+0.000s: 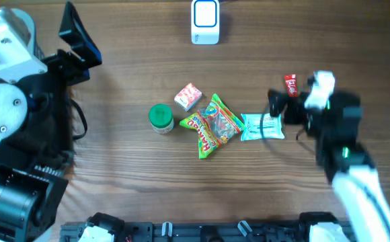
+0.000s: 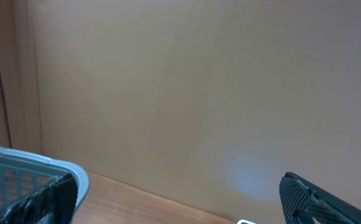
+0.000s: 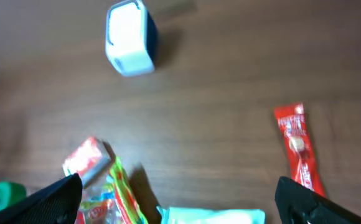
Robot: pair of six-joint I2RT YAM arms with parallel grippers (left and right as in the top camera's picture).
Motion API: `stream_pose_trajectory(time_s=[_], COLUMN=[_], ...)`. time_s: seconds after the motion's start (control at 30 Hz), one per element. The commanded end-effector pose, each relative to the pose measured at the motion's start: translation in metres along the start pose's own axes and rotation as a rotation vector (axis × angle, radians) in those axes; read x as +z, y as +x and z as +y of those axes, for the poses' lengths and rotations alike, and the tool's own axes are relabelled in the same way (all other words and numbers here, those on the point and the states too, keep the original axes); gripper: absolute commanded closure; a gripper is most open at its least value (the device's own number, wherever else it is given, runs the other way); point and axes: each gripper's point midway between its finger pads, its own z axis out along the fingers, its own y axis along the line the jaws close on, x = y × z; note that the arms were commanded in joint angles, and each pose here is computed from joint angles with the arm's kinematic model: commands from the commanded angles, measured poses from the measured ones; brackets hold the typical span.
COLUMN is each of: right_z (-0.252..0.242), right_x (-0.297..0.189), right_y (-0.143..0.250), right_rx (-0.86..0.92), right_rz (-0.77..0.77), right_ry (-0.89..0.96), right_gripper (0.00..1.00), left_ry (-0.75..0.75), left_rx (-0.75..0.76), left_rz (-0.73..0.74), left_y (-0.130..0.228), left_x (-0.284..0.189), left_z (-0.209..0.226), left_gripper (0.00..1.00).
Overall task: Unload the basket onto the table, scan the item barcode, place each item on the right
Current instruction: 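Retract the left arm and grasp the Nescafe stick with the right gripper, then move the Nescafe stick to the far right edge and release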
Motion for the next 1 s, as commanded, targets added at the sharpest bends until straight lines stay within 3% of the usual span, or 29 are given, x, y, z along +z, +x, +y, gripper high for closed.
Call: stream_pose_trajectory(time_s=[0.0, 0.1, 0.27, 0.53, 0.87, 0.93, 0.97], right_z=[0.01, -0.012, -0.099, -0.129, -0.129, -0.133, -0.136], right_x=[0.025, 0.053, 0.074, 0.101, 0.114, 0.115, 0.115], right_y=[-0.003, 0.005, 0.035, 0.09, 0.129, 0.137, 0.138], right_rx=[0.04, -0.077, -0.085, -0.13, 0.002, 0.08, 0.113], right_rz=[0.162, 0.199, 0.283, 0.453, 0.544, 0.552, 0.549], right_ry=[-0.061, 0.003, 0.422, 0.477, 0.439, 0.454, 0.465], right_gripper=[0.0, 0.0, 0.0, 0.03, 0.68, 0.92, 0.96], left_ry=[0.013, 0.019, 0.034, 0.061, 0.068, 0.074, 0.083], left_rx=[-0.032, -0.047, -0.063, -0.088, -0.102, -0.115, -0.126], left_rz=[-0.048, -0.073, -0.096, -0.084, -0.11, -0.133, -0.153], left_y=[-0.015, -0.024, -0.032, -0.029, -0.037, -0.044, -0.05], left_x=[-0.016, -0.027, -0.039, -0.036, -0.048, -0.057, -0.064], left_z=[0.008, 0.013, 0.016, 0.01, 0.015, 0.019, 0.021], left_gripper=[0.0, 0.0, 0.0, 0.0, 0.0, 0.0, 0.0])
